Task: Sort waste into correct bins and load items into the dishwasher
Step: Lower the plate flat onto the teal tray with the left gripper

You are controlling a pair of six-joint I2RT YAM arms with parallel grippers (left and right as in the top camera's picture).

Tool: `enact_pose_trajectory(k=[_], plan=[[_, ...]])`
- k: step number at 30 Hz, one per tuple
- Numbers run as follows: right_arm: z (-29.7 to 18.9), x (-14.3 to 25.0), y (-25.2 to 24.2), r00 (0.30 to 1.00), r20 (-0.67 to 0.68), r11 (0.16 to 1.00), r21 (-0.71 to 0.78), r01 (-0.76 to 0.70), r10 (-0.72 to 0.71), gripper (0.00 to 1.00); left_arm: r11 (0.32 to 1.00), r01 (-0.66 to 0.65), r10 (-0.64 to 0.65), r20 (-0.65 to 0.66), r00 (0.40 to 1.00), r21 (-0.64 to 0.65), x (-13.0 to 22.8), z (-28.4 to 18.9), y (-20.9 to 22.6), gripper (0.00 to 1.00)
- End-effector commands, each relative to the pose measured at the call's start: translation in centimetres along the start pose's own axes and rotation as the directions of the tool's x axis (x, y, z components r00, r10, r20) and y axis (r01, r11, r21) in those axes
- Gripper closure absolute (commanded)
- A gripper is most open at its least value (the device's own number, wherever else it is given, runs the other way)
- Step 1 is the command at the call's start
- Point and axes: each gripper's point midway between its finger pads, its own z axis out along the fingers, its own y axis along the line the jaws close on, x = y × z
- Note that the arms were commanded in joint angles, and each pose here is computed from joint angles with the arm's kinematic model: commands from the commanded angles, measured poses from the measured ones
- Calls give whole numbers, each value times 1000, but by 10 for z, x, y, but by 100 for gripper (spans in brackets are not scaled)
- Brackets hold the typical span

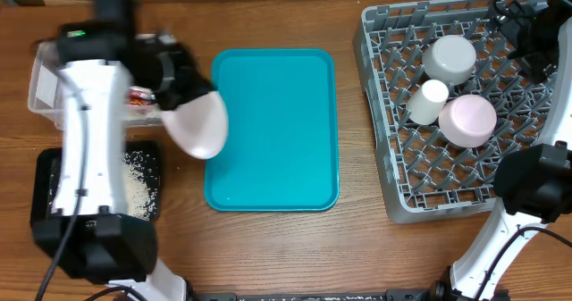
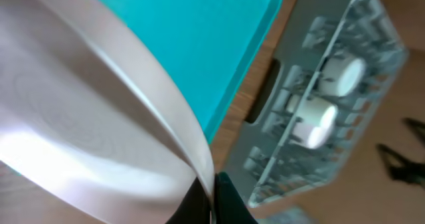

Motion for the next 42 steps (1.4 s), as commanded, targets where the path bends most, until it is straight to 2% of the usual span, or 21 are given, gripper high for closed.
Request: enact_pose_trajectory(k=[1,3,6,13,18,20,24,25,29,33,37,42], plan=[[-2,1,2,1000,3,1000,-10,1,-1,0,973,1,32,141,989,-231,0,29,0,96],[-2,0,2,1000,4,1000,-10,1,-1,0,948,-30,93,185,978,-318,7,48,-9,96],[-2,0,2,1000,3,1000,-10,1,-1,0,913,-117,202,183,962,-391,23,82,-25,96],[-2,0,2,1000,3,1000,-10,1,-1,0,835,-294,365,70,928,-464,68,167,-43,95],[-2,0,2,1000,3,1000,-10,1,-1,0,792,-368,417,-7,909,-487,85,191,-39,95],[-2,0,2,1000,4,1000,-10,1,-1,0,781,-391,437,-20,899,-487,86,192,-39,82],[-2,0,2,1000,4,1000,-10,1,-1,0,757,-438,478,-45,877,-486,84,191,-38,28],[-2,0,2,1000,3,1000,-10,2,-2,0,749,-449,488,-52,871,-487,82,190,-38,21],[-2,0,2,1000,3,1000,-10,1,-1,0,729,-471,512,-61,857,-497,72,175,-40,18],[-2,0,2,1000,3,1000,-10,1,-1,0,730,-412,499,14,866,-545,42,133,-46,21],[-2,0,2,1000,4,1000,-10,1,-1,0,746,-298,462,141,875,-596,3,68,-48,21],[-2,1,2,1000,3,1000,-10,1,-1,0,808,-87,331,325,886,-583,-44,-18,-27,19]])
